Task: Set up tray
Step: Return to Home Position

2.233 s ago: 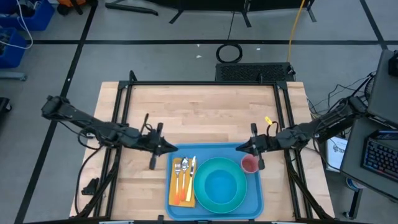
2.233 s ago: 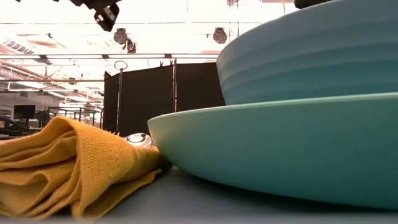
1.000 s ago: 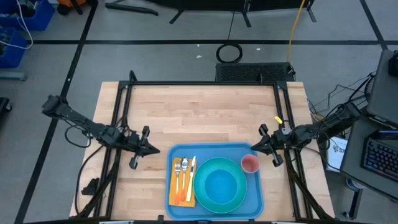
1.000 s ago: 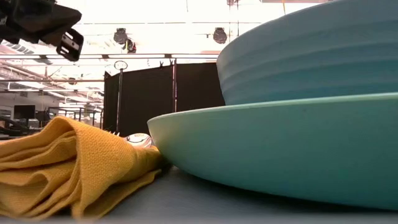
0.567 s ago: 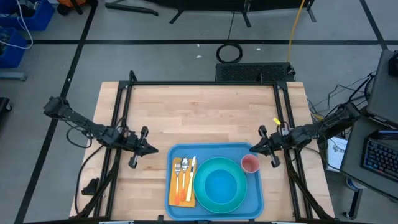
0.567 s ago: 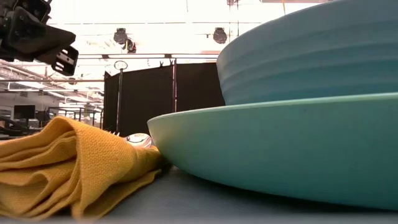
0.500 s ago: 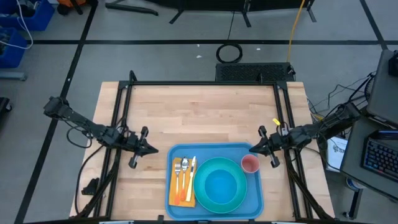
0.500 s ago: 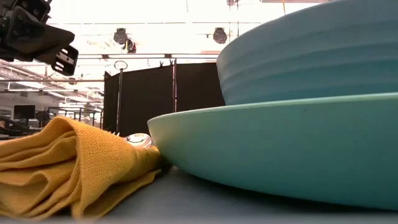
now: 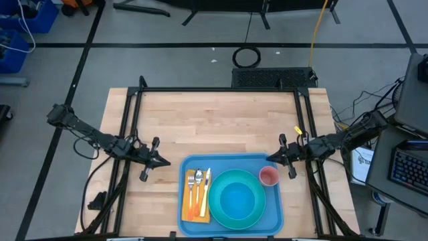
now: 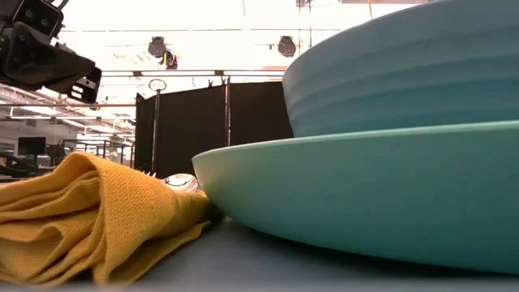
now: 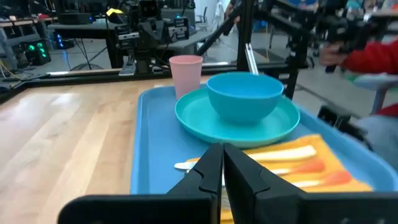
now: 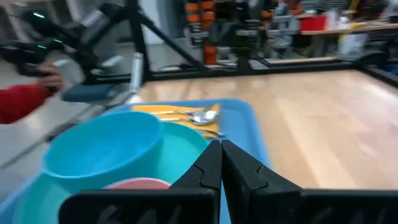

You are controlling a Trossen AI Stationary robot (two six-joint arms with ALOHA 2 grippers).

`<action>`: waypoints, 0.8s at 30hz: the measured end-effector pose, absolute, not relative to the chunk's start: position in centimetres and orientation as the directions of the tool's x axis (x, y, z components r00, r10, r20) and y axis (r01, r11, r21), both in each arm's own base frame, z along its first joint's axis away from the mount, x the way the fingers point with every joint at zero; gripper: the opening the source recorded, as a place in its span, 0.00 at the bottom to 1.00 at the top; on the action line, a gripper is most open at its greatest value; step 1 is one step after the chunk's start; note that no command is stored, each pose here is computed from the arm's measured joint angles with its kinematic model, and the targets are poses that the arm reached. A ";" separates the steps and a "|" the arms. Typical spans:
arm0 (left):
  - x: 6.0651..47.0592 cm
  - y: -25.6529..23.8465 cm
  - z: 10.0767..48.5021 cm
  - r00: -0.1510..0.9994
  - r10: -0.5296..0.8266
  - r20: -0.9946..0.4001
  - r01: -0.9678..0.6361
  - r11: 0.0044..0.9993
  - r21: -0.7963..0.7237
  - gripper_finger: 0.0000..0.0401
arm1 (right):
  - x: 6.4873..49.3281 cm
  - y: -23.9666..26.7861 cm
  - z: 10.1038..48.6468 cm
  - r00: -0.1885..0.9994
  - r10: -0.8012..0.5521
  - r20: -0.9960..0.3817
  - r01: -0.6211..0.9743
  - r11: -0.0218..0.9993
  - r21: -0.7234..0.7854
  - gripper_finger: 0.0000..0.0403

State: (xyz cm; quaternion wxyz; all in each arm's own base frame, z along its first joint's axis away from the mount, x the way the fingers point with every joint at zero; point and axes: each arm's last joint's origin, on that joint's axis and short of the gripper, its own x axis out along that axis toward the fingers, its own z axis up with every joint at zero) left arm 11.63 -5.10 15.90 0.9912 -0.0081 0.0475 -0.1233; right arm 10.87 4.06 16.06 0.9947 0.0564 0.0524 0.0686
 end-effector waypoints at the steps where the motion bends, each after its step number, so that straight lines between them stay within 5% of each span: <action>1: 11.6 -5.1 15.8 0.965 -0.245 -0.098 0.245 0.969 -0.011 0.05 | 10.9 4.0 16.0 0.987 0.121 -0.101 -0.110 0.988 0.112 0.00; 7: 11.7 -5.0 15.7 0.976 -0.191 -0.106 0.186 0.981 -0.049 0.05 | 10.9 3.7 16.0 0.995 0.008 -0.098 0.008 0.988 0.157 0.00; 24: 11.7 -4.9 15.8 0.979 -0.177 -0.100 0.167 0.980 -0.106 0.05 | 10.9 3.7 16.0 0.995 0.009 -0.099 0.006 0.988 0.151 0.00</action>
